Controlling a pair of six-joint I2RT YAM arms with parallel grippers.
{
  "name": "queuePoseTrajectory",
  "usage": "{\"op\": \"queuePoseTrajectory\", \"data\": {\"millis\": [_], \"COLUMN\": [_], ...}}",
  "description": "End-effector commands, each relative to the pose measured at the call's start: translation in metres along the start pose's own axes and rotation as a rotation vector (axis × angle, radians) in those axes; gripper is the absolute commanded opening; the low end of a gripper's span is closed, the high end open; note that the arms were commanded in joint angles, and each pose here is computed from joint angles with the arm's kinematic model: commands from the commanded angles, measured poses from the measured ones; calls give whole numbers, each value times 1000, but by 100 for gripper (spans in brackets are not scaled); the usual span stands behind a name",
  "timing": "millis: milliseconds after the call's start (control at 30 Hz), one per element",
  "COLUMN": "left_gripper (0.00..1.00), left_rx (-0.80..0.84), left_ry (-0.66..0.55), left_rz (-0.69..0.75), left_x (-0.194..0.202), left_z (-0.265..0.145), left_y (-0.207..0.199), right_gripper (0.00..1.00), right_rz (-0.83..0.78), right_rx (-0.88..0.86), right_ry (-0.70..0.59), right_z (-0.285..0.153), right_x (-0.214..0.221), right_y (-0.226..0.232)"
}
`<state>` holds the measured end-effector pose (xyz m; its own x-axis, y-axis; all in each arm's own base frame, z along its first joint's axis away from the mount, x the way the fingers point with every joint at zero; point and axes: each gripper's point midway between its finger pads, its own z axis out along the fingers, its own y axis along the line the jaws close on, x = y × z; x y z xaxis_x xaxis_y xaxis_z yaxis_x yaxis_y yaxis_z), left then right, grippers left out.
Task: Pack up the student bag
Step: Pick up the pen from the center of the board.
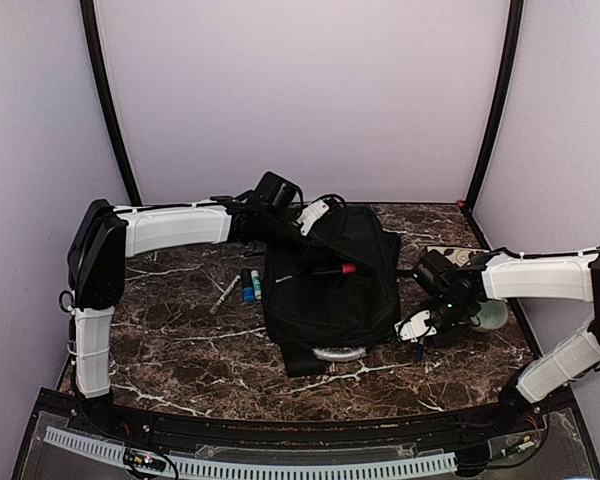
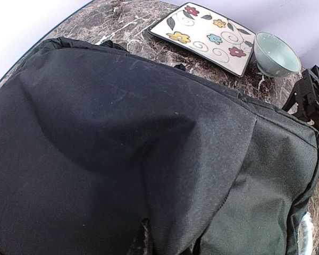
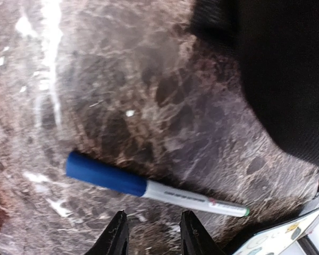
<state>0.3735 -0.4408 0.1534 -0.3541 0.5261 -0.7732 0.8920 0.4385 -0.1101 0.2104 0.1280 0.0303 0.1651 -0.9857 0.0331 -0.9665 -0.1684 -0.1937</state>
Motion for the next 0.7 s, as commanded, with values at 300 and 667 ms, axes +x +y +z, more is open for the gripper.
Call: {"op": "queuePoseTrajectory", "data": {"millis": [300, 667], "left_gripper": [0, 0], "left_rx": [94, 88], "left_ry": [-129, -126], "left_rz": [77, 90], "left_x": [-46, -46], "left_z": [-37, -37], "left_y": [-41, -40], "right_gripper": [33, 15], "right_rz": [-36, 27], "right_rx": [39, -34], "right_ry": [11, 23], "right_z": [11, 17], "right_x": [-4, -5], "right_y": [-19, -14]}}
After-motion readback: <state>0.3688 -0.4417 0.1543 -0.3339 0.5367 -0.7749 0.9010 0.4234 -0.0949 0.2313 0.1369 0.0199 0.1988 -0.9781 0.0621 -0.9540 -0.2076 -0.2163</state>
